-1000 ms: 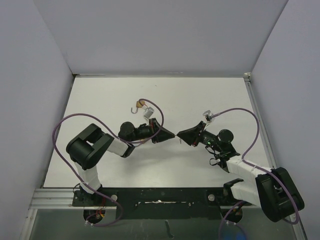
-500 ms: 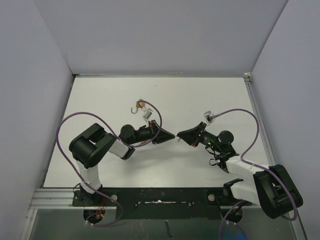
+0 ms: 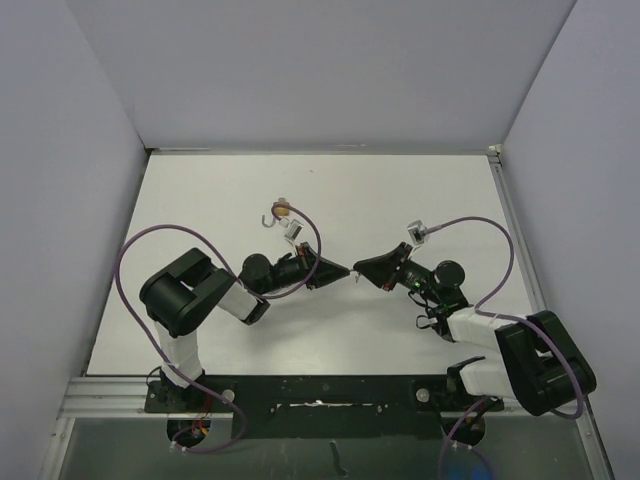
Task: Unlock with the key
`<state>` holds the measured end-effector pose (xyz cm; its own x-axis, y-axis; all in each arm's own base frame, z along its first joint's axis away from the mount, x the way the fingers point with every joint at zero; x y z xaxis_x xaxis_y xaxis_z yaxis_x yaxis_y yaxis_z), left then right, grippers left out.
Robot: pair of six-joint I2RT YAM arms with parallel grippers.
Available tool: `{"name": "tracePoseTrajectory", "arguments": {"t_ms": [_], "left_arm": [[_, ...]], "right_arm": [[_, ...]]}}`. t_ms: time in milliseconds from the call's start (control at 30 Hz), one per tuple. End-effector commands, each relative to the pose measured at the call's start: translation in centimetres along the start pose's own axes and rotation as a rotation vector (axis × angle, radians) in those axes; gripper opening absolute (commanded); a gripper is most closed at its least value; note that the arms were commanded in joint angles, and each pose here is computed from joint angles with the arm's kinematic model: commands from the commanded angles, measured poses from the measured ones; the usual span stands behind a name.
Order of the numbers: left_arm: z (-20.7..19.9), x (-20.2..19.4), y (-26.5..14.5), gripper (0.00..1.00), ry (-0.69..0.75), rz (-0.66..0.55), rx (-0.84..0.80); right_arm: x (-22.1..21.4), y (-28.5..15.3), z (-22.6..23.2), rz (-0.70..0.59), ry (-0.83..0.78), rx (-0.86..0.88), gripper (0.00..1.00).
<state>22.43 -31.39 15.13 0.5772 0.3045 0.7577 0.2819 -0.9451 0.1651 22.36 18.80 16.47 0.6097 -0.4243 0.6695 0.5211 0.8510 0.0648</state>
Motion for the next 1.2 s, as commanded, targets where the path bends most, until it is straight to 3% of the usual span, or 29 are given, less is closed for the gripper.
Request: {"name": "tracePoseTrajectory", "arguments": {"t_ms": [0,333,367,467,567,833,967,1167], "left_arm": [[-3.0,2.6,0.8,0.00,0.135,-0.177,-0.135],[-3.2,2.6,0.9,0.00,0.132,-0.199,-0.119],[-3.2,2.6,0.9,0.06,0.131,-0.199,-0.118],[-3.0,3.0,0.6,0.42,0.130,-0.232,-0.083],[-2.6,3.4,-0.1,0.61,0.134,-0.257,-0.044],[-1.5,4.5,-3.8,0.63,0.178,-0.337,0.154],[-0.4,4.6,-4.2,0.64,0.266,-0.237,0.332],[2.3,4.3,-6.8,0.64,0.418,-0.021,0.760]], "right_arm": [[1.7,0.6,2.7,-0.058,-0.075,0.145,0.07],[2.0,0.4,3.2,-0.106,-0.073,0.177,0.00],[2.0,0.4,3.2,-0.111,-0.071,0.176,0.00],[2.2,0.2,3.1,-0.129,-0.069,0.163,0.00],[2.4,-0.1,2.8,-0.148,-0.056,0.139,0.00],[2.9,-0.6,0.7,-0.164,-0.011,0.012,0.00],[2.9,-0.7,-0.4,-0.148,-0.005,-0.058,0.00],[2.7,-1.3,-1.6,-0.142,0.019,-0.168,0.00]]}}
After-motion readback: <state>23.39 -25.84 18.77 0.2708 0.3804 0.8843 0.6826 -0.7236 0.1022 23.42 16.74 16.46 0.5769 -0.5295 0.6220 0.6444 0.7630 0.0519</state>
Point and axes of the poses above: each gripper's point midway between its finger pads, its own y axis out along the fingers, its own z axis along the line the jaws close on, x = y × z, the point moved 5 cm from there along -y, back along the fingers, and after that the axes turned 12 degrees about y, right-handed, at the moved point
